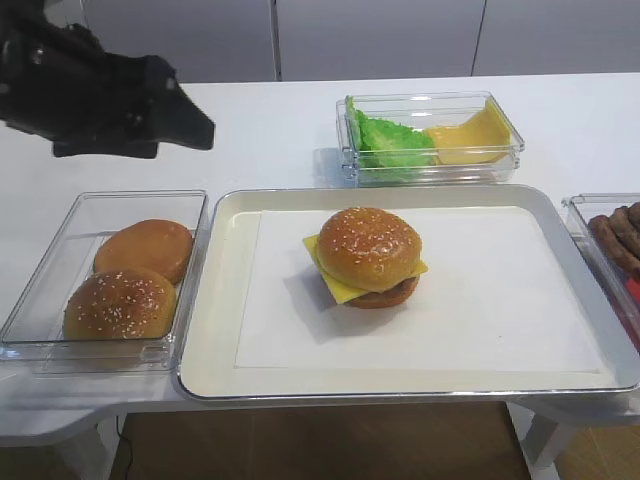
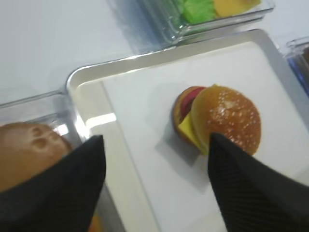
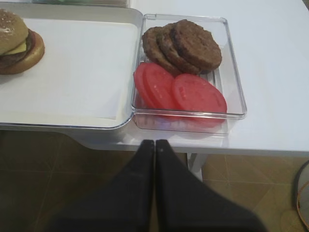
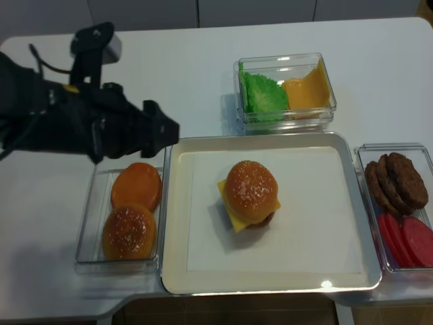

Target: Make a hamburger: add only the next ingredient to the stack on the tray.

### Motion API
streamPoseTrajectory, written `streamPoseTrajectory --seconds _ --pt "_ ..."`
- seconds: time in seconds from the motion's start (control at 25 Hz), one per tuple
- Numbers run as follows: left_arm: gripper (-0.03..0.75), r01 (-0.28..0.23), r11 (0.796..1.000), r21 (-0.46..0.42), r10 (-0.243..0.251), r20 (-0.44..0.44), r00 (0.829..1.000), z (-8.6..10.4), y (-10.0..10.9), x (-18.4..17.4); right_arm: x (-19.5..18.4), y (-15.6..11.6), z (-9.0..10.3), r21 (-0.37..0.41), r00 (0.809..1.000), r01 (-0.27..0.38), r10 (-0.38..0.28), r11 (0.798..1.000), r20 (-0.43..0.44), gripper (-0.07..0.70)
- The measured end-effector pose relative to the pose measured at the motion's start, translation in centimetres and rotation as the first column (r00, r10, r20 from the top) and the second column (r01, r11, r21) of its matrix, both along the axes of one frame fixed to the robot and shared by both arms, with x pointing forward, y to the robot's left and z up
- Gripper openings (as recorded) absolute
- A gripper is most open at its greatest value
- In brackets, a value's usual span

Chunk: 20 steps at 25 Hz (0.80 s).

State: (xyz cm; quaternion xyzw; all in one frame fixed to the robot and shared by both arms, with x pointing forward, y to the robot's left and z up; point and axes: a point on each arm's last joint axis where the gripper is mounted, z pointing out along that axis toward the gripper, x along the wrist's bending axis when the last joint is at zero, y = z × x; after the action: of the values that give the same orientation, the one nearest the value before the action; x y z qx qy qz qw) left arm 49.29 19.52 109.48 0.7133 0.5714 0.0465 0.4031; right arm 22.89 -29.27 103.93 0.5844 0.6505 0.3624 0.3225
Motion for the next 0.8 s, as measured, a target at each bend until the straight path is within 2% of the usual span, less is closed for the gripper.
streamPoseTrajectory --seconds 0.16,0.36,0.48,0.8 --pt "0.492 -0.044 0.99 0.137 0.05 -0.046 0.998 0.6 1.9 -1.8 0.0 0.0 0.0 0.0 1.0 0.0 0.0 1.0 0.0 -0.002" --pt "0.473 -0.08 0.953 0.291 0.117 -0.113 0.987 1.0 3.9 -4.0 0.0 0.0 0.0 0.0 1.0 0.0 0.0 1.0 0.0 -0.003" --pt "0.461 -0.094 0.94 0.327 0.136 -0.106 0.985 1.9 4.6 -5.5 0.0 0.0 0.0 0.0 1.0 0.0 0.0 1.0 0.0 -0.003" --pt "0.456 -0.183 0.92 0.346 0.203 -0.023 0.979 4.6 6.6 -10.0 0.0 0.0 0.0 0.0 1.0 0.0 0.0 1.0 0.0 -0.003"
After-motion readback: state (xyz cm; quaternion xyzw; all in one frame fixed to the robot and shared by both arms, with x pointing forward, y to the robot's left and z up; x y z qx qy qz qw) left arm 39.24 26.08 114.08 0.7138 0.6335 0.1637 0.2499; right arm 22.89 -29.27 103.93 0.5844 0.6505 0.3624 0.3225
